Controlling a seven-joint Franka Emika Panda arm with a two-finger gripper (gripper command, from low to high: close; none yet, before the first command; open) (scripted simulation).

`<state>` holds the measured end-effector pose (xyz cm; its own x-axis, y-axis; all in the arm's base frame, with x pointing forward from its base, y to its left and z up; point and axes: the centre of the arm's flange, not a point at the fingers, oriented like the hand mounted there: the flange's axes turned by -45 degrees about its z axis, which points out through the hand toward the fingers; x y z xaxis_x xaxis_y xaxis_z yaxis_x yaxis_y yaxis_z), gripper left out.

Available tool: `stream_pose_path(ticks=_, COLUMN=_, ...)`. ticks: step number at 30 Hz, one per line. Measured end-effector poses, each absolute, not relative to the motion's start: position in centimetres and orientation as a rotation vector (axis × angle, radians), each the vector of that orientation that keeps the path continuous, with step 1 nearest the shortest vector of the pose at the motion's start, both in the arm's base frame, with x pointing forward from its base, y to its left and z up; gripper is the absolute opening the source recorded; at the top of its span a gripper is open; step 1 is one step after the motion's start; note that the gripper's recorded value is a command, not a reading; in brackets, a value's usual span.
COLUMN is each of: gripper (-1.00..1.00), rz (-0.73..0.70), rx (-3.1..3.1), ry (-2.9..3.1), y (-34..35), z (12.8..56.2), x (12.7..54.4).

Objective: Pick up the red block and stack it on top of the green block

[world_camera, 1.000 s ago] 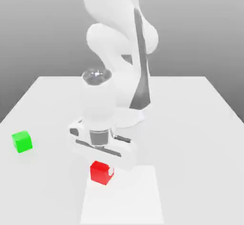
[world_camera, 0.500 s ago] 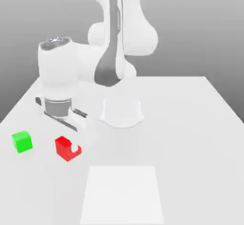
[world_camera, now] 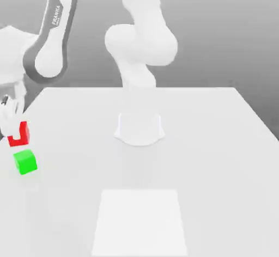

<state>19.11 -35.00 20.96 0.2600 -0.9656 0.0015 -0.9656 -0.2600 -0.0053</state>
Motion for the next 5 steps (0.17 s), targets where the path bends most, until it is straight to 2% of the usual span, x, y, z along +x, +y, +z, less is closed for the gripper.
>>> stream_pose_path(ticks=2, gripper=-1.00, rz=-0.005, rx=-2.491, ry=1.912, y=-34.9, z=19.1, x=19.0)
stream_pose_path(ticks=3, gripper=1.00, rz=-0.003, rx=-2.490, ry=1.914, y=-34.9, z=18.4, x=18.9)
stream_pose_path(ticks=5, gripper=1.00, rz=-0.003, rx=-2.490, ry=1.914, y=-34.9, z=18.4, x=18.9)
